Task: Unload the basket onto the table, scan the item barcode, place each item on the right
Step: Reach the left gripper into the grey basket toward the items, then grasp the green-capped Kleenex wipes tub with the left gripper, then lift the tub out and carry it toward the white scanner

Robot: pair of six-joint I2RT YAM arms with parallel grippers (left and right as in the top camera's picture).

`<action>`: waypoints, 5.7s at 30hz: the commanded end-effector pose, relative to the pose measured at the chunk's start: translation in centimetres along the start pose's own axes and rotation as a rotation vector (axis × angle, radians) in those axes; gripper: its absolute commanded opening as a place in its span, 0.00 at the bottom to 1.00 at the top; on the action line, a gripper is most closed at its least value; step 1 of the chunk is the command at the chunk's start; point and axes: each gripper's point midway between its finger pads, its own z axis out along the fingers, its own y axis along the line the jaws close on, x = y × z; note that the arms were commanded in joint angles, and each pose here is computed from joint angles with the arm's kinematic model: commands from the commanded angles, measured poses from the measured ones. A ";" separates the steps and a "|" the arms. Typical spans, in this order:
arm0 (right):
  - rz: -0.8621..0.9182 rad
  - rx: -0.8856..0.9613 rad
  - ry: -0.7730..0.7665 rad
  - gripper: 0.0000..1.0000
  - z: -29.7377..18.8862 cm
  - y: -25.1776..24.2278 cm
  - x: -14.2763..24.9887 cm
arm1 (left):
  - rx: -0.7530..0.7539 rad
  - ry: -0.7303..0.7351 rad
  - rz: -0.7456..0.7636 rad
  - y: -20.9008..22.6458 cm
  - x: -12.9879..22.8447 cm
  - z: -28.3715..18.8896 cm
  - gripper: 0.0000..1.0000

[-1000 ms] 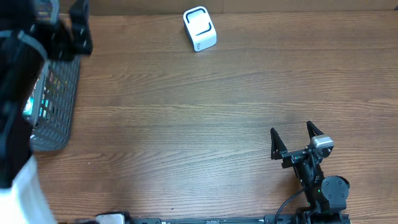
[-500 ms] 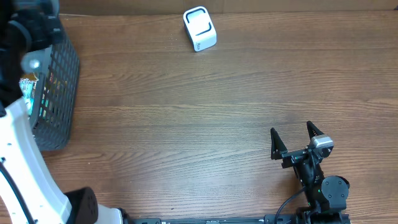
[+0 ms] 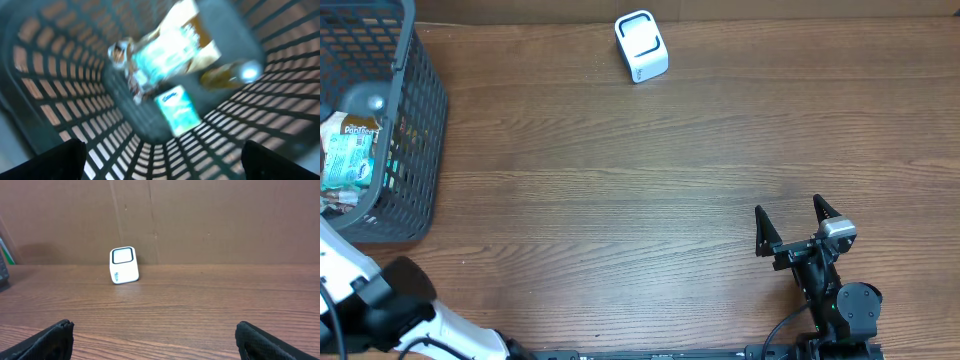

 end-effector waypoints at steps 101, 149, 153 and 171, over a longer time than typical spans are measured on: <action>-0.002 -0.002 -0.003 1.00 0.0 0.0 0.2 | -0.139 0.454 0.012 1.1 8.7 19.9 1.00; -0.002 -0.002 -0.003 1.00 0.0 0.0 0.2 | 0.468 0.059 0.032 -9.5 -0.6 -2.3 0.22; -0.002 -0.002 -0.003 1.00 0.0 0.0 0.2 | 0.527 0.049 0.119 -12.8 1.4 -4.9 0.22; -0.002 -0.002 -0.003 1.00 0.0 0.0 0.2 | 0.582 0.012 0.558 -23.9 14.1 -12.9 0.24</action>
